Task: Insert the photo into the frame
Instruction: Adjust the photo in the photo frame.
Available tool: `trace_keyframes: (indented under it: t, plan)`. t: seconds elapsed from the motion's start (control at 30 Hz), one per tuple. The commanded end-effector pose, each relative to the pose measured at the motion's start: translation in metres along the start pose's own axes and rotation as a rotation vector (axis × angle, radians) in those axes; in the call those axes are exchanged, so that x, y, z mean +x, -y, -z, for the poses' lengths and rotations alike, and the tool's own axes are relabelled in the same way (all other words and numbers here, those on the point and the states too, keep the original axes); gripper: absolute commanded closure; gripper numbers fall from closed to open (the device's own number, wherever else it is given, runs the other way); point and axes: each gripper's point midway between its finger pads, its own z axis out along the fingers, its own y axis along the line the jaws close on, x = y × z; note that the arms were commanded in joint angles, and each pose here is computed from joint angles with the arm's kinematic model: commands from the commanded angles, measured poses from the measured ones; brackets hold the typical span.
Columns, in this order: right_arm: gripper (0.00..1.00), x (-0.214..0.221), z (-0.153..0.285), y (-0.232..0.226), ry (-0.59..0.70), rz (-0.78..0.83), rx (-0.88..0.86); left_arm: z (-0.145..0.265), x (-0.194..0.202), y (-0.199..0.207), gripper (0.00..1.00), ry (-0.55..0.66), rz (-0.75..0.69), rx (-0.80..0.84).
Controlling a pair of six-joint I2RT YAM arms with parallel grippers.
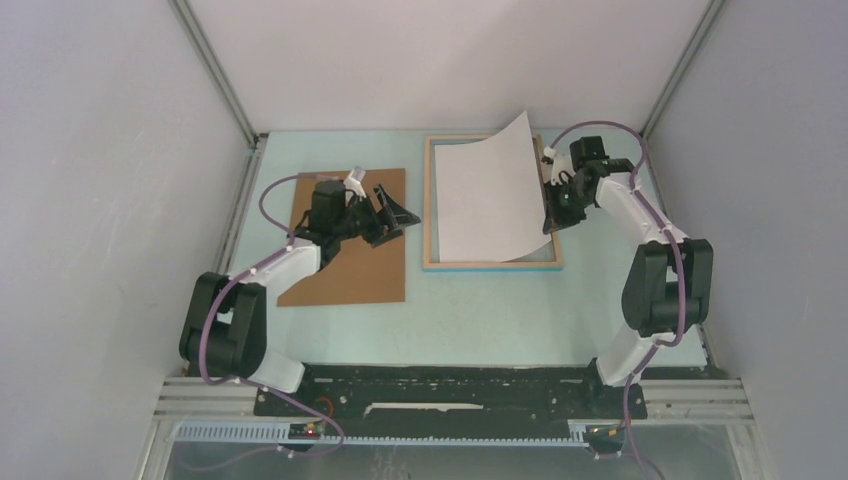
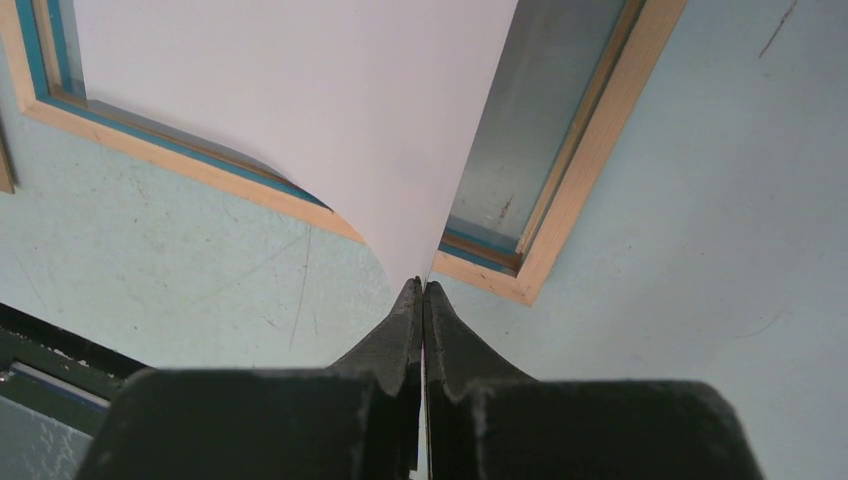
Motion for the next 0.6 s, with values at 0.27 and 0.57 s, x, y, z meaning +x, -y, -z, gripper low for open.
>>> trace_keyframes:
  t: [0.27, 0.57]
  plan:
    - [1.00, -0.029, -0.011, -0.017, 0.043, 0.034, -0.025, 0.010, -0.008, 0.016, 0.16, 0.029, -0.016, 0.061]
    - [1.00, -0.031, -0.017, -0.022, 0.045, -0.027, -0.049, 0.011, -0.008, 0.017, 0.16, 0.030, -0.010, 0.071]
